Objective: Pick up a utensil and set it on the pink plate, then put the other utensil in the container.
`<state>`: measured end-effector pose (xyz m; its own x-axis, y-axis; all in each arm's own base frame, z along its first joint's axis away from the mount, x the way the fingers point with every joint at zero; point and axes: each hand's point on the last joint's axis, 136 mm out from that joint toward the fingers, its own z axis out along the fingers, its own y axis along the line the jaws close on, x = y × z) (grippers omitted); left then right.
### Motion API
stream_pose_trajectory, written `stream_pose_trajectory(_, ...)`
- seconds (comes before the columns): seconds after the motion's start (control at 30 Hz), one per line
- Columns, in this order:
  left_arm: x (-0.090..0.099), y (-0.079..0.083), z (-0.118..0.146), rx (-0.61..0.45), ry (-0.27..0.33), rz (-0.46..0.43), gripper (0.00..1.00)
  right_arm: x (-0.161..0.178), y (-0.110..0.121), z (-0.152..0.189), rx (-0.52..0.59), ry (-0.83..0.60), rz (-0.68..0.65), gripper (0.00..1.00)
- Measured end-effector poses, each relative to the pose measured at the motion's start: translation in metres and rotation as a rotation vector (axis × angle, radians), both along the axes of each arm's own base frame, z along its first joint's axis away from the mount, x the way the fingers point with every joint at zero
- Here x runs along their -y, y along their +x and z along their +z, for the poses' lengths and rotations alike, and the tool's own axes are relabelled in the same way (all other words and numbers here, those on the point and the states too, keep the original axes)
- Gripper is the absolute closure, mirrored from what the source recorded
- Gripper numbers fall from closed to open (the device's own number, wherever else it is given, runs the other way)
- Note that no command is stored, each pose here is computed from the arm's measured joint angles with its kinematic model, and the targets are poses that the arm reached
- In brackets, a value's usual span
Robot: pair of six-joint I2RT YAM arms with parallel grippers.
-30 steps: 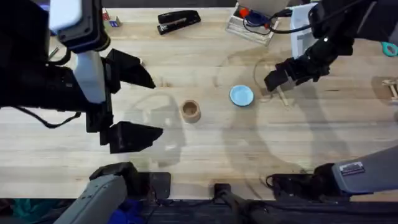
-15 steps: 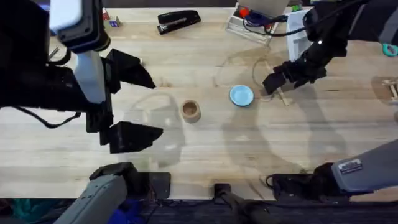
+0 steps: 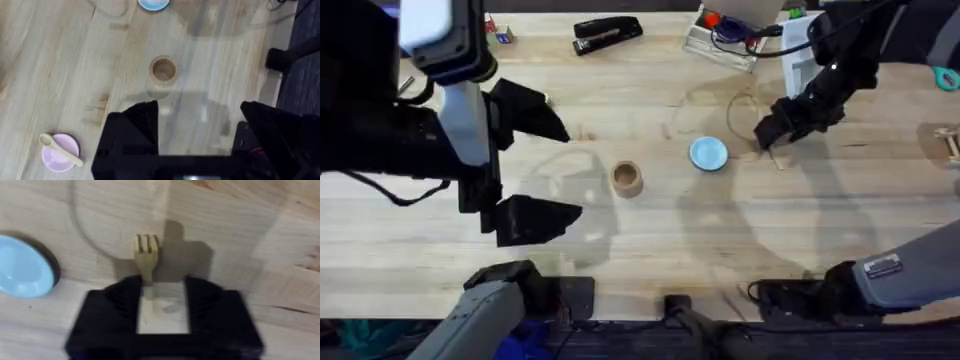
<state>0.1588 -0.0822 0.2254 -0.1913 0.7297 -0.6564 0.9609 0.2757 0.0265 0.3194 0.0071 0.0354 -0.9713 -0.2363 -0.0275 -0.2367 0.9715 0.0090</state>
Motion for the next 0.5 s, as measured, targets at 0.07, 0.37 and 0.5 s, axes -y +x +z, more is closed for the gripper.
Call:
stream_pose_trajectory(0.07,0.0000,-0.0001,0.0000,0.000,0.000,0.000,0.007,-0.0009,-0.0001,0.0000,0.000,0.004,0.004,0.641)
stream_pose_trajectory(0.37,0.0000,0.0000,0.0000,0.000,0.000,0.000,0.007,-0.0049,-0.0009,0.0008,-0.005,0.027,0.003,0.965)
stream_pose_trajectory(0.5,0.0000,0.0000,0.0000,0.000,0.000,0.000,0.008,-0.0048,-0.0015,0.0012,-0.011,0.027,0.002,0.969)
